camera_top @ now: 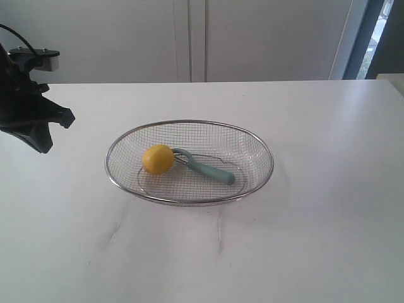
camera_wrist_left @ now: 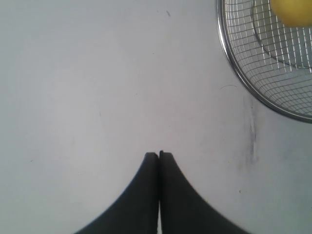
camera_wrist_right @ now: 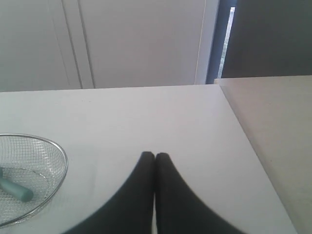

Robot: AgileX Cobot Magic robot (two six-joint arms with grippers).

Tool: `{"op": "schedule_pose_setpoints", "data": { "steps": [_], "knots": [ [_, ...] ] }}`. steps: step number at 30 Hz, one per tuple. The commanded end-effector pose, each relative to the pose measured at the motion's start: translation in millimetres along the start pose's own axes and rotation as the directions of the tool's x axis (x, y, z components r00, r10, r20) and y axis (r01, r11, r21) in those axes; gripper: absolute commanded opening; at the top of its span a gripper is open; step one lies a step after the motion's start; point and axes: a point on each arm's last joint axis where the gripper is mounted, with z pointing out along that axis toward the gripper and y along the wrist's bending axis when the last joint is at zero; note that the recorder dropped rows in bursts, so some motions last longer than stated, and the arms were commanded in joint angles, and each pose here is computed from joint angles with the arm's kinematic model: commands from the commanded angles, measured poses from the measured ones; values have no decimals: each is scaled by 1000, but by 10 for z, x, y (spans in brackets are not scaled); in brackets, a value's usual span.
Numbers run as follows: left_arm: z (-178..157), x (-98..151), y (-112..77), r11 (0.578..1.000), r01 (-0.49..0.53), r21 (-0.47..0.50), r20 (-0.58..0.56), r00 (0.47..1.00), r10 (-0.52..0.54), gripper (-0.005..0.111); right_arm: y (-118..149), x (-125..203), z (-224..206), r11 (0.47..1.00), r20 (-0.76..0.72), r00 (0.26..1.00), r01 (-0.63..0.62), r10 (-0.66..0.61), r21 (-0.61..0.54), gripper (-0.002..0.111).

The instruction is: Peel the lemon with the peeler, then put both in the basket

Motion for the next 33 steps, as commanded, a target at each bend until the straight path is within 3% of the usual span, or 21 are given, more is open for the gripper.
{"op": "schedule_pose_setpoints", "data": {
  "steps": [1,14,26,33],
  "knots": [
    [-20,29,-4,1000,12,4,-5,1000,-12,0,-15,189,-65,1000,25,1000,6,-6,11,0],
    [-20,29,-4,1000,12,4,-5,1000,-12,0,-30,466,6,1000,-37,999,4,-4,13,0],
    [-20,29,-4,1000,10,4,-5,1000,-10,0,-18,589,-388,1000,149,989,11,-11,5,0],
    [-20,29,-4,1000,10,4,-5,1000,-10,0,-31,690,-389,1000,170,985,20,-22,15,0]
  ]
}}
